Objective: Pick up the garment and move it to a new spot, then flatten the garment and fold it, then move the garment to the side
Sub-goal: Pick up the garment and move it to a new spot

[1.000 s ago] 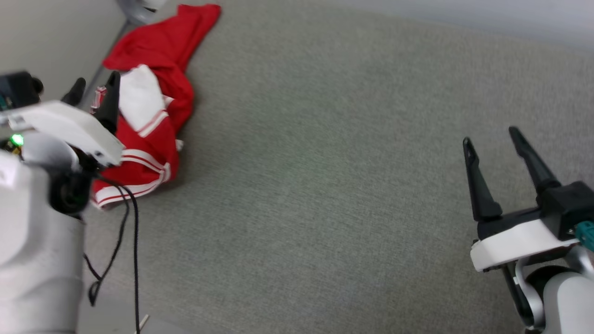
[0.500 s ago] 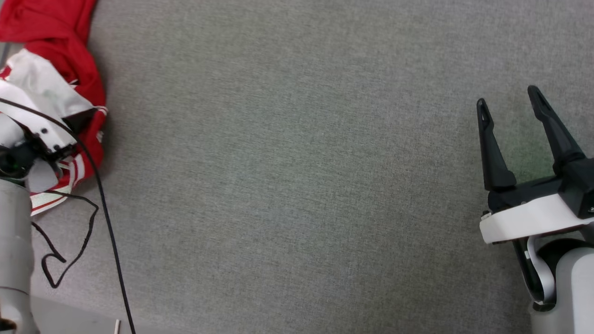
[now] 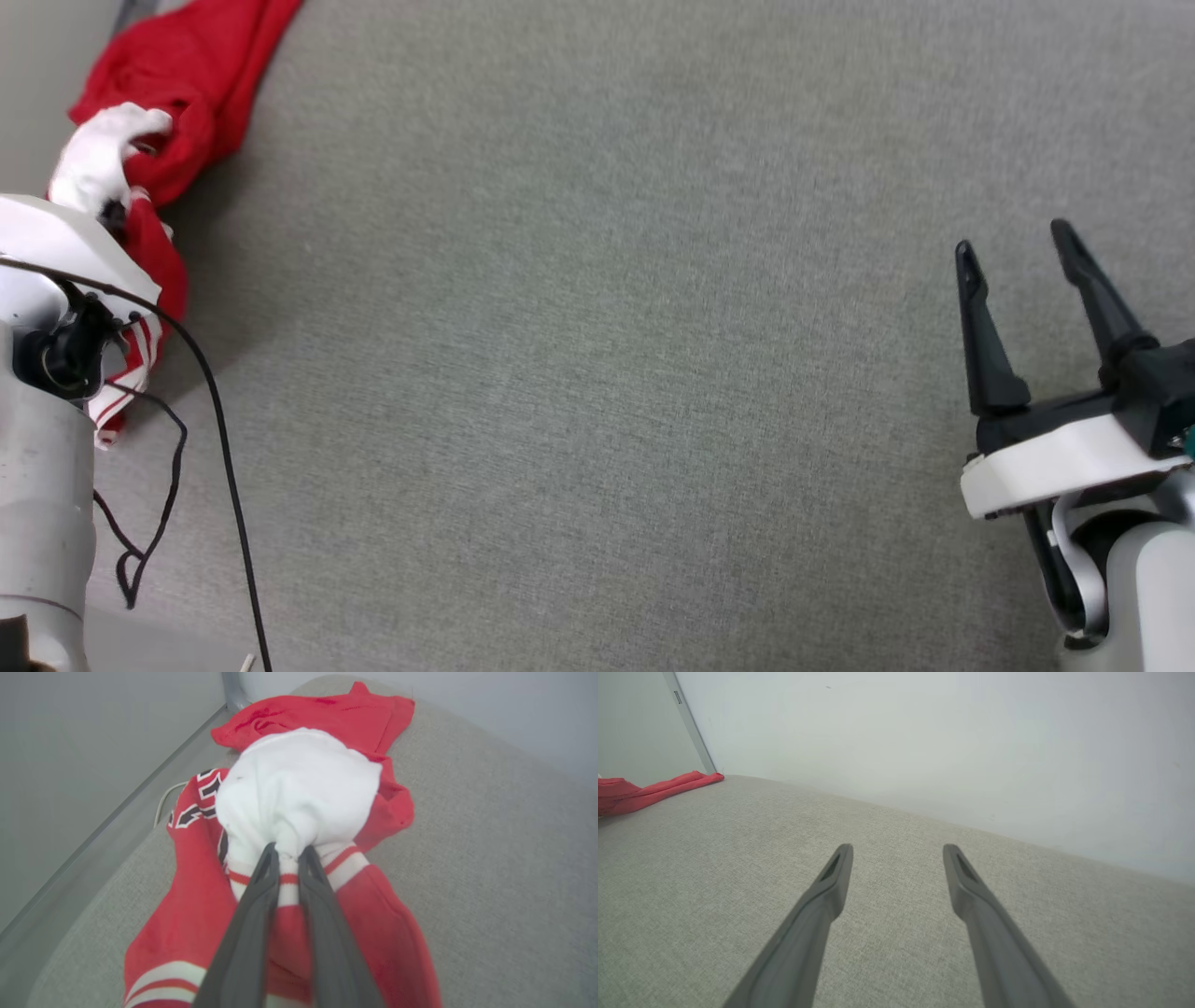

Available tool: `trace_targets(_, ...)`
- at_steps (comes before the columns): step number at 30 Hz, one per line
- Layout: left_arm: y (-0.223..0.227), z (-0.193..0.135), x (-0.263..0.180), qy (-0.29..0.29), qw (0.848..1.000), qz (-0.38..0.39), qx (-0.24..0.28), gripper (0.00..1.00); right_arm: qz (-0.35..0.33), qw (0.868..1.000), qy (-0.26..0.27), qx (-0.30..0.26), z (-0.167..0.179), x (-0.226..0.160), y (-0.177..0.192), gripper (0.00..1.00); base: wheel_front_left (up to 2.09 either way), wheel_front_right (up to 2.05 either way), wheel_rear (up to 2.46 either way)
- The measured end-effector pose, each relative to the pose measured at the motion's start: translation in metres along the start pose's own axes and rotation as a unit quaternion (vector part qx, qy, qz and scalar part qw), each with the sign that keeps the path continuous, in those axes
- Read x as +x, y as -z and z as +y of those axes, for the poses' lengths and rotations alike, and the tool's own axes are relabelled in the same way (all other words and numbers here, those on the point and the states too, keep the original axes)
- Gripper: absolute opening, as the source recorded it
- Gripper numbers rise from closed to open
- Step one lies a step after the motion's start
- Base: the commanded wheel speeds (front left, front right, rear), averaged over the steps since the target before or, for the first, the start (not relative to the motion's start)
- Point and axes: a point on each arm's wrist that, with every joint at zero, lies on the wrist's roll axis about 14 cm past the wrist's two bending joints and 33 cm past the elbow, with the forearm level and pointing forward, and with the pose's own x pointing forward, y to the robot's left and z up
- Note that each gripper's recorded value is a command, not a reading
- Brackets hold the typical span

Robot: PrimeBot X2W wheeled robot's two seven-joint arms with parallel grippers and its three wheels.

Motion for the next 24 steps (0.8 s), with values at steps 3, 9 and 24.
trace_targets(3, -0.036, -0.005, -0.017, 0.019, 0.996, -0.091, 0.018, 0.00, -0.011, 1.000, 0.000, 0.003, 0.004, -0.009, -0.013, 1.00, 0.00, 0.00, 0.00)
trace_targets(9, -0.091, -0.019, -0.061, 0.060, 0.969, -0.239, 0.026, 0.00, -0.030, 1.000, 0.008, 0.000, 0.007, -0.031, -0.037, 1.00, 0.00, 0.00, 0.00)
trace_targets(24, -0.072, -0.173, -0.131, 0.264, 0.914, -0.305, 0.040, 0.00, -0.051, 0.995, 0.086, 0.001, -0.030, -0.106, -0.067, 1.00, 0.00, 0.00, 0.00)
